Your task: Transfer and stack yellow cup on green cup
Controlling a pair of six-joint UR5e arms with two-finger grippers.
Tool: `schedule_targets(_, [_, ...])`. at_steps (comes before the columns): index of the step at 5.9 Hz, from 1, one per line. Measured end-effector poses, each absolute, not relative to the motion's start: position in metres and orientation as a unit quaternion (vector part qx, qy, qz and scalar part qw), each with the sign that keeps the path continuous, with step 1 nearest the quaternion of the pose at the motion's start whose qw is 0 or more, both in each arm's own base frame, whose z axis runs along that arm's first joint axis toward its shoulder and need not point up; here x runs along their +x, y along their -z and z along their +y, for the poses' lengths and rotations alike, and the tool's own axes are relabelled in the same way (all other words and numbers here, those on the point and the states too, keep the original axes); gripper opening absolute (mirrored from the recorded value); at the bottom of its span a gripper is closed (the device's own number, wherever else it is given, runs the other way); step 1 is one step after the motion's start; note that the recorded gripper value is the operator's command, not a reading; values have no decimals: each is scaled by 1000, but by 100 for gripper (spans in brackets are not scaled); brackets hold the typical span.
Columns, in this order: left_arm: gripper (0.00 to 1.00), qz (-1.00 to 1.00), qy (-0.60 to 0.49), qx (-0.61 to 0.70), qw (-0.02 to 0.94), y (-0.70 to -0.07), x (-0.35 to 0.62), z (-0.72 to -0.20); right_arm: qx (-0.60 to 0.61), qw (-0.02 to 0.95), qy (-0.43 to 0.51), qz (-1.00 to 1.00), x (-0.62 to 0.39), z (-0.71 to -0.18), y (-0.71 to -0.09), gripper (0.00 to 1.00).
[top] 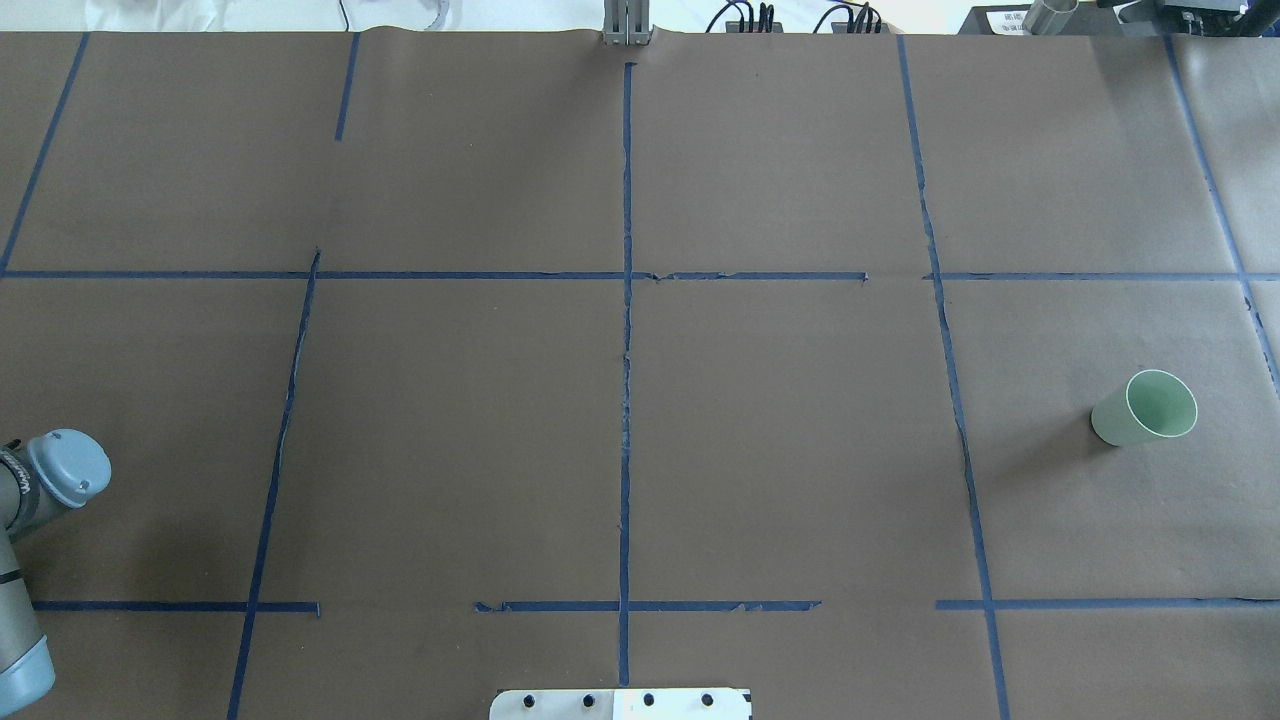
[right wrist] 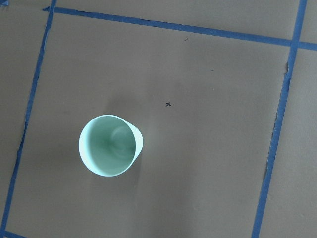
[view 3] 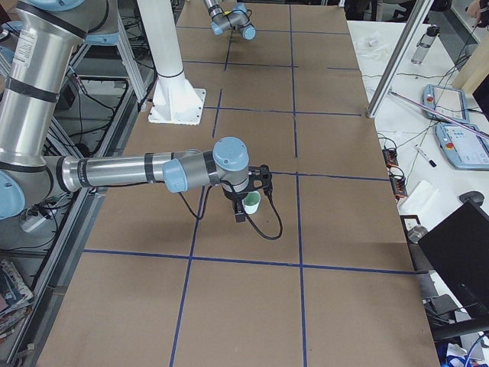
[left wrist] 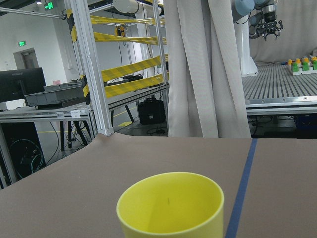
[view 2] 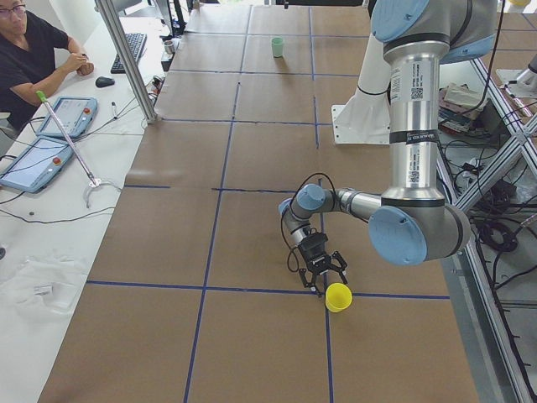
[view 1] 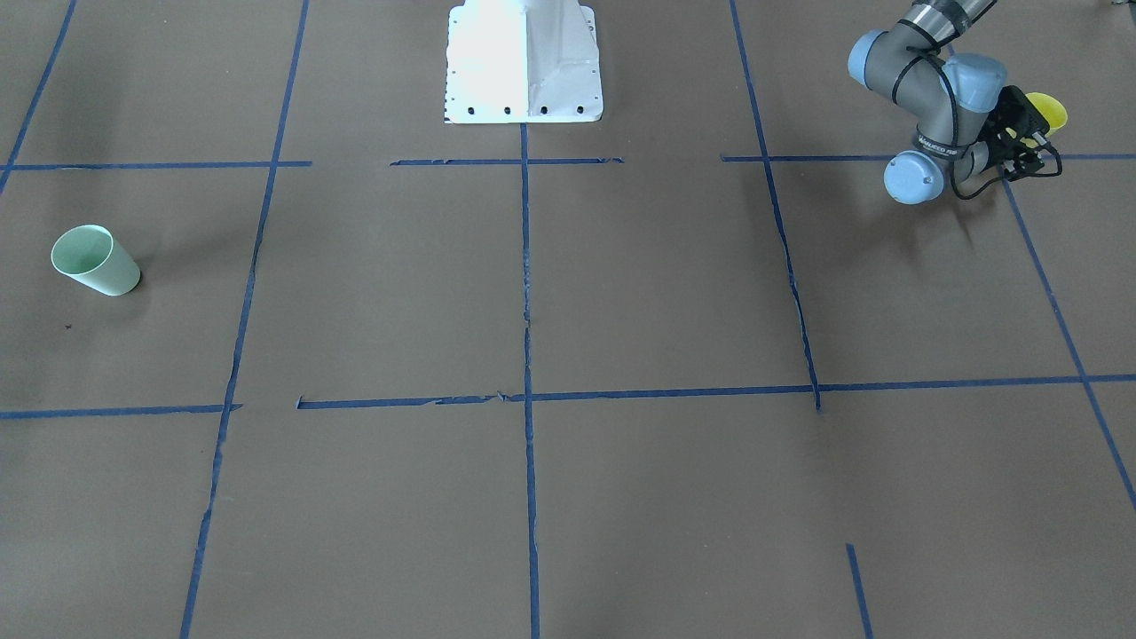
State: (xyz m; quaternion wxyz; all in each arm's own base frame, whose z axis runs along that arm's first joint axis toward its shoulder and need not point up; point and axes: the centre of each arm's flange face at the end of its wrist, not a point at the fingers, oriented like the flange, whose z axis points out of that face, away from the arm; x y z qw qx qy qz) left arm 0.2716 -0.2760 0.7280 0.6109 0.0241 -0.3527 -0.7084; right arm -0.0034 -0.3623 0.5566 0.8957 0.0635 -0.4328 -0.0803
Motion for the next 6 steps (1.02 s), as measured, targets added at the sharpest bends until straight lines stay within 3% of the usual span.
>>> schedule_targets(6, [100, -365, 704, 31, 608, -764, 269, -269, 69, 895, 83, -433, -4, -362, -549, 100])
